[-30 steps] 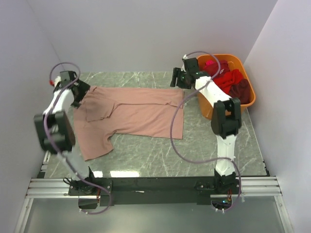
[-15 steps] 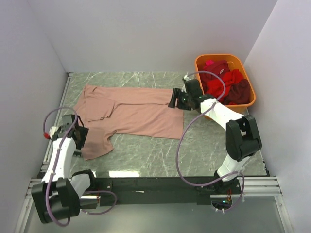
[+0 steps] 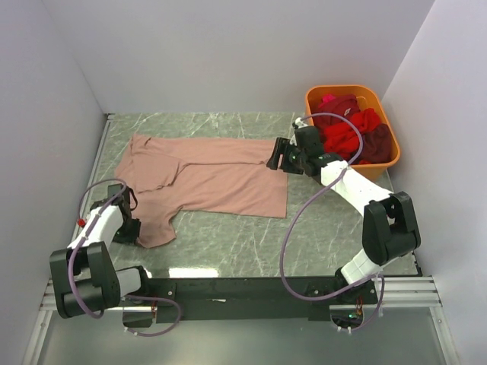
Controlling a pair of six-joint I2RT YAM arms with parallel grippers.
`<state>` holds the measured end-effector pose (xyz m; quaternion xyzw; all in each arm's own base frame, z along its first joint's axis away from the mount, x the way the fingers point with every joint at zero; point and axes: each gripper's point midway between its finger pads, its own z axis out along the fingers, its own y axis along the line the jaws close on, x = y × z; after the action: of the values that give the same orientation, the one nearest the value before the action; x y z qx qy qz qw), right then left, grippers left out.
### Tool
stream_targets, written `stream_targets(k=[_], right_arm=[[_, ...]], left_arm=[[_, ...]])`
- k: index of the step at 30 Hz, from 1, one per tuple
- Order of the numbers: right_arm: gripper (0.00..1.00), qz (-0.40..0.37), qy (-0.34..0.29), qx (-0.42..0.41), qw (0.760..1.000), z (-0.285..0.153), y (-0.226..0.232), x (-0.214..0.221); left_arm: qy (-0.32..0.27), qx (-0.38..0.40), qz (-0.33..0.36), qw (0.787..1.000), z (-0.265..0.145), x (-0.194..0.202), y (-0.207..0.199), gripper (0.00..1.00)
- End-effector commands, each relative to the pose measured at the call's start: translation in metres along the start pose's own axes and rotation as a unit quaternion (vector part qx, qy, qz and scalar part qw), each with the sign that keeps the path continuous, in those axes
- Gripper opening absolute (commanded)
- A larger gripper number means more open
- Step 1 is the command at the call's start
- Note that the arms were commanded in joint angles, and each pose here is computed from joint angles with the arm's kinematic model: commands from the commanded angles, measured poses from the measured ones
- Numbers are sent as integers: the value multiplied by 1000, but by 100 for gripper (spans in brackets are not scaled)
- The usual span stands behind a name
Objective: Fold and stack the t-shirts
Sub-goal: Fold the tshirt
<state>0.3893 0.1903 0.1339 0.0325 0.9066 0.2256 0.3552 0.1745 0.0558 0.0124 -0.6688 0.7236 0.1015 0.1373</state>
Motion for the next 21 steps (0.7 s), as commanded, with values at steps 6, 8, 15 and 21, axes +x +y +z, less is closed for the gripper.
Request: stream_targets(k=[6,8,15,21], right_arm=[[73,9,4,26,1000,-9,-14,11],[73,4,21,35,999,-15,-16,29],[72,-13,99,74,992,-36,-22,108],[70,-1,138,86,987,-40,-34,151]], left_arm=[[-6,20,-1,1000,1,1,0,1],[-9,30,-2,1000,-4,-2,-4,1],[-14,84,3,996,-27,-10,-20,1],[-26,131,17,991,-38,-17,-37,1]])
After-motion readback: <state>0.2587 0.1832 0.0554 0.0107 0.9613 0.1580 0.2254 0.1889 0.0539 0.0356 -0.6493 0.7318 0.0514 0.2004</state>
